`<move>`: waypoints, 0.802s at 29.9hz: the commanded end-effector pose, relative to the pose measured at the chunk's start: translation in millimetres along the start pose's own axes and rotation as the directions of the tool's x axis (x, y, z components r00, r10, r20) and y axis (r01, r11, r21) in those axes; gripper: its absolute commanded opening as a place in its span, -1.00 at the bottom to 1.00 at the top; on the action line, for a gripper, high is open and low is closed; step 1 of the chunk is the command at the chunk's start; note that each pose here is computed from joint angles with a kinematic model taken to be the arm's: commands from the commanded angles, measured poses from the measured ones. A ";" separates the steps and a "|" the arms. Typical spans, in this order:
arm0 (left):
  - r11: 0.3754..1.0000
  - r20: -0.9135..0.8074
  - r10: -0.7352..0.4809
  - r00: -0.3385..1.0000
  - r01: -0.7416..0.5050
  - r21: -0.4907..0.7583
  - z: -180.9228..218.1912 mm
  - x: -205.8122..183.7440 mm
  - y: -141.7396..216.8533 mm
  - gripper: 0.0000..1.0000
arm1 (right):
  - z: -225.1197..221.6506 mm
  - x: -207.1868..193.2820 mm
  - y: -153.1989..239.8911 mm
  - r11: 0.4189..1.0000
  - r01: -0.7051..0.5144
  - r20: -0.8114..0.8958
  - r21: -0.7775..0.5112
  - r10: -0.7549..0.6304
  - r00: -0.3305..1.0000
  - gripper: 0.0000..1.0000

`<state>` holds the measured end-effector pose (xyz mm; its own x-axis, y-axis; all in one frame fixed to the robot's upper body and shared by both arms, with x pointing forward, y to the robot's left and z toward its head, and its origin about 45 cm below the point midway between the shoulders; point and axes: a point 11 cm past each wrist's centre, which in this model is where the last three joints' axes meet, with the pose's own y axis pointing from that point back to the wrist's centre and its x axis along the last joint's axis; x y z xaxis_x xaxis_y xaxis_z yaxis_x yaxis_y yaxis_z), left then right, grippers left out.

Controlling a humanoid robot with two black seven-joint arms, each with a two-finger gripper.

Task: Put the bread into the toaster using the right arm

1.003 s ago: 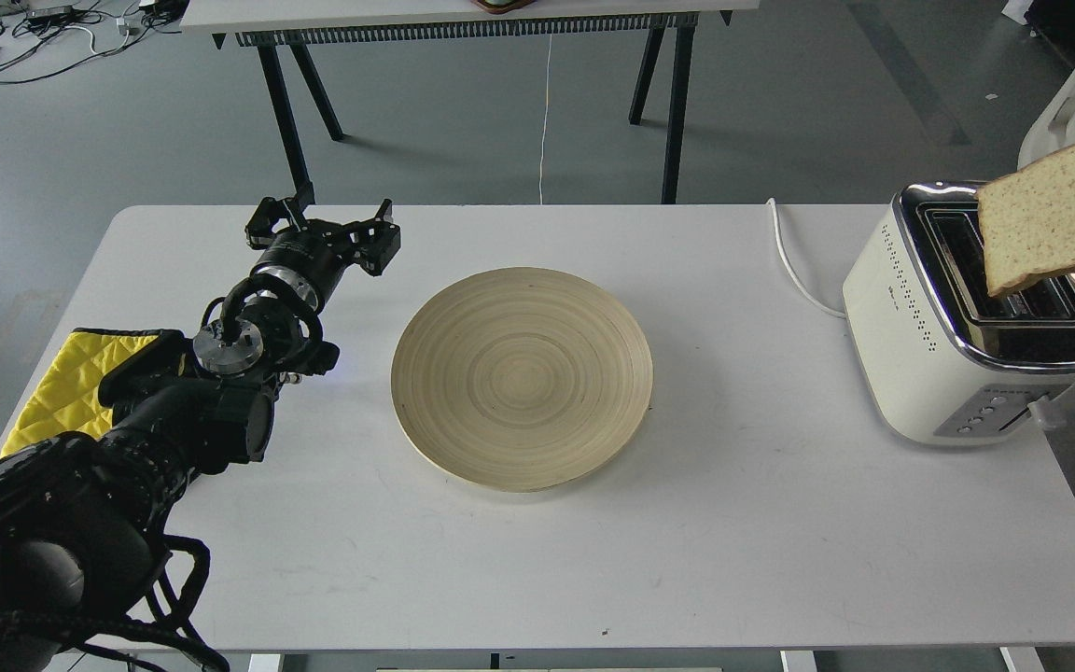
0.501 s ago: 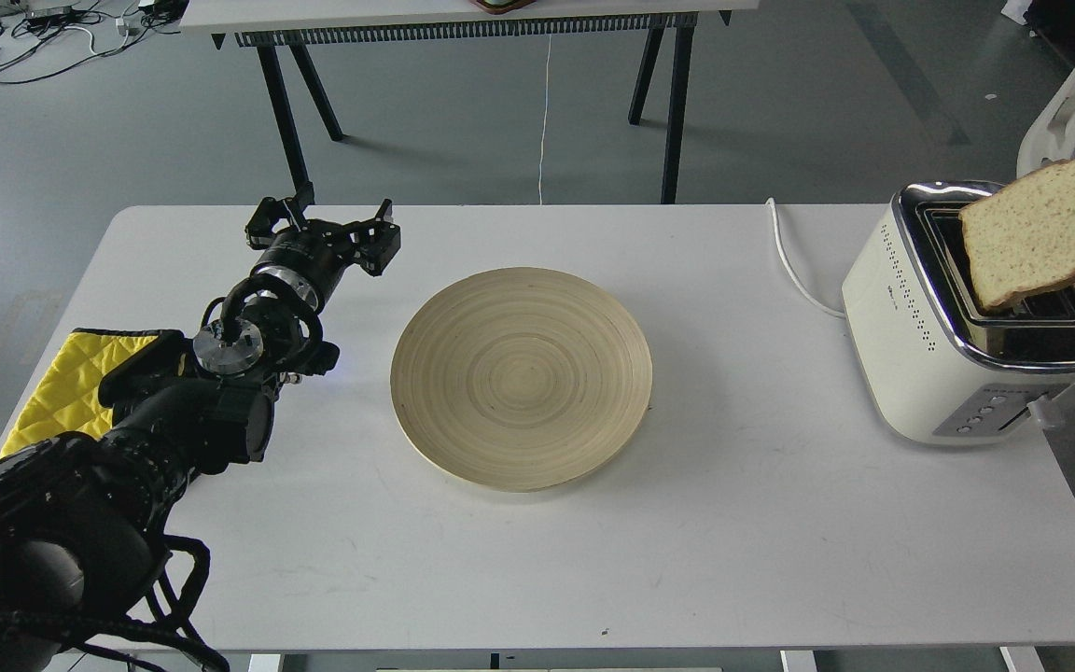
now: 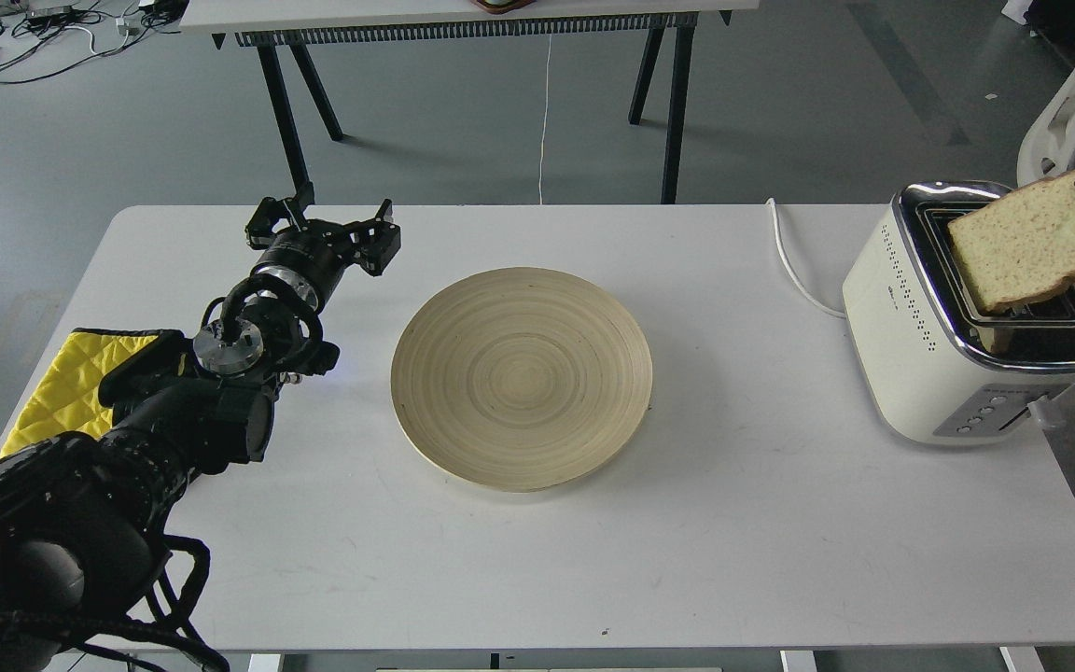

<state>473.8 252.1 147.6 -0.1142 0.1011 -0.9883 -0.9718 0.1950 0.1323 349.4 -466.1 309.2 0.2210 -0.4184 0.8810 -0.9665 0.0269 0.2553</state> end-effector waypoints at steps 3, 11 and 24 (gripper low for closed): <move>1.000 0.000 0.000 1.000 0.000 0.000 0.0 0.0 0.0 1.00 | 1.0 -6.1 -1.7 1.000 0.012 -0.003 -0.003 -0.012 1.000 -0.58; 1.000 0.001 0.000 1.000 0.000 0.002 -0.2 0.0 0.0 1.00 | -0.9 -12.6 -6.7 1.000 0.009 -0.005 -0.004 -0.009 1.000 -0.03; 1.000 0.000 0.000 1.000 0.000 0.000 0.0 0.0 0.0 1.00 | -44.0 5.3 -23.5 0.996 -0.055 0.142 0.071 0.044 0.989 0.97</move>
<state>473.8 252.0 147.6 -0.1142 0.1011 -0.9883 -0.9717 0.1958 0.1323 366.7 -446.9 314.4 0.1829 -0.4780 0.8591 -0.9766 0.0121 0.2147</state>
